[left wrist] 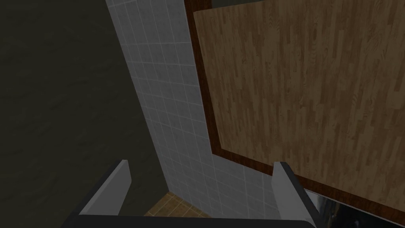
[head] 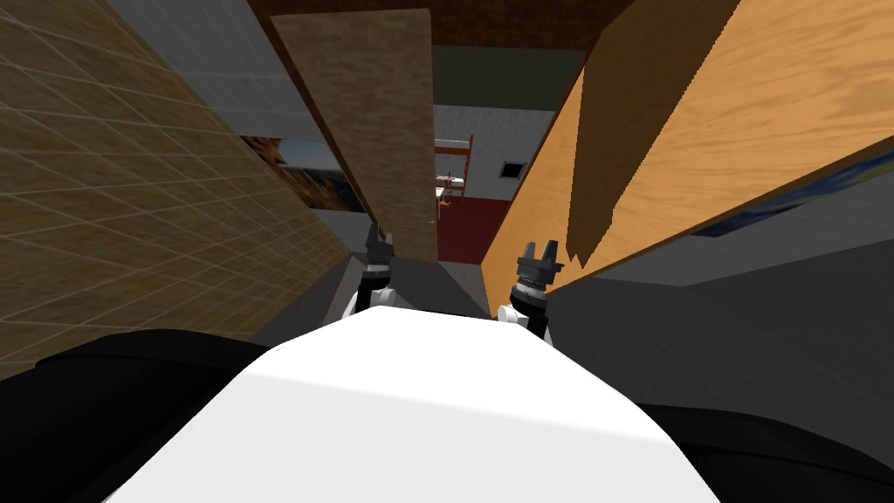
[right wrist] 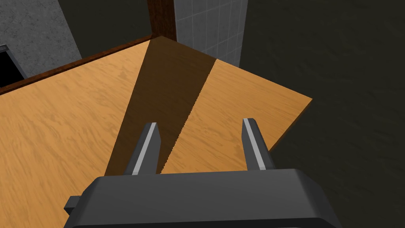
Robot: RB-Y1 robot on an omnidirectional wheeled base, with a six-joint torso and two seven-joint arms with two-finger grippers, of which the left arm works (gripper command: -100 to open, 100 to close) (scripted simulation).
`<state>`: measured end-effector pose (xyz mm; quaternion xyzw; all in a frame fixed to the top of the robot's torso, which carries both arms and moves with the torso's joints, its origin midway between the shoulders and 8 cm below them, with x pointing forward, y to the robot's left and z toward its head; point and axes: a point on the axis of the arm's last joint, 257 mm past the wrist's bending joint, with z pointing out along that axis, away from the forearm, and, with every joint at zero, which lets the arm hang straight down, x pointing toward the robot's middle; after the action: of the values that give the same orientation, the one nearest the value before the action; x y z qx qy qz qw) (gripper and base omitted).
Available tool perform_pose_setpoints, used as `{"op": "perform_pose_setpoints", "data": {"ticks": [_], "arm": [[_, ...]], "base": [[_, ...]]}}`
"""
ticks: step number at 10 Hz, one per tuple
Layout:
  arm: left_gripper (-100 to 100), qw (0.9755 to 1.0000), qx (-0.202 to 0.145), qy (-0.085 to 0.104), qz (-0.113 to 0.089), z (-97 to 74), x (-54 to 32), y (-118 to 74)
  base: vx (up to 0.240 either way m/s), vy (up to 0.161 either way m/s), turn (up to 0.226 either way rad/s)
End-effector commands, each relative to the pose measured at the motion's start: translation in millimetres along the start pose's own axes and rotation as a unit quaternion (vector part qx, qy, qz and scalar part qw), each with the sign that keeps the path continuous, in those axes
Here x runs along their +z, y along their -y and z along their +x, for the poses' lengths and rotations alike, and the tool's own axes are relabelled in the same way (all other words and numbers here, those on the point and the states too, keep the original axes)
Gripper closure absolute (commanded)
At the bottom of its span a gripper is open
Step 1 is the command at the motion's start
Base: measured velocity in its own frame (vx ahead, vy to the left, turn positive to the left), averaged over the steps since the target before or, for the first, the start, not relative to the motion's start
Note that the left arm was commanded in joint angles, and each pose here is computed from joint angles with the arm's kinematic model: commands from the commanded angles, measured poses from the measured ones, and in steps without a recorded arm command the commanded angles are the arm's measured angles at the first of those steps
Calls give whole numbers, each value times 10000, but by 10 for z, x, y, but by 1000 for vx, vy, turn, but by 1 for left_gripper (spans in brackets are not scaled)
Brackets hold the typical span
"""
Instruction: Pull the door open
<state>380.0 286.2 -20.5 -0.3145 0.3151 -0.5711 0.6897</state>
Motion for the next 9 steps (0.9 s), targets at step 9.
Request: {"op": "perform_pose_setpoints", "data": {"ticks": [9], "arm": [[-100, 9980, -43, -38, -626, -147, -293, -752]], "base": [[107, -2, -58]]}}
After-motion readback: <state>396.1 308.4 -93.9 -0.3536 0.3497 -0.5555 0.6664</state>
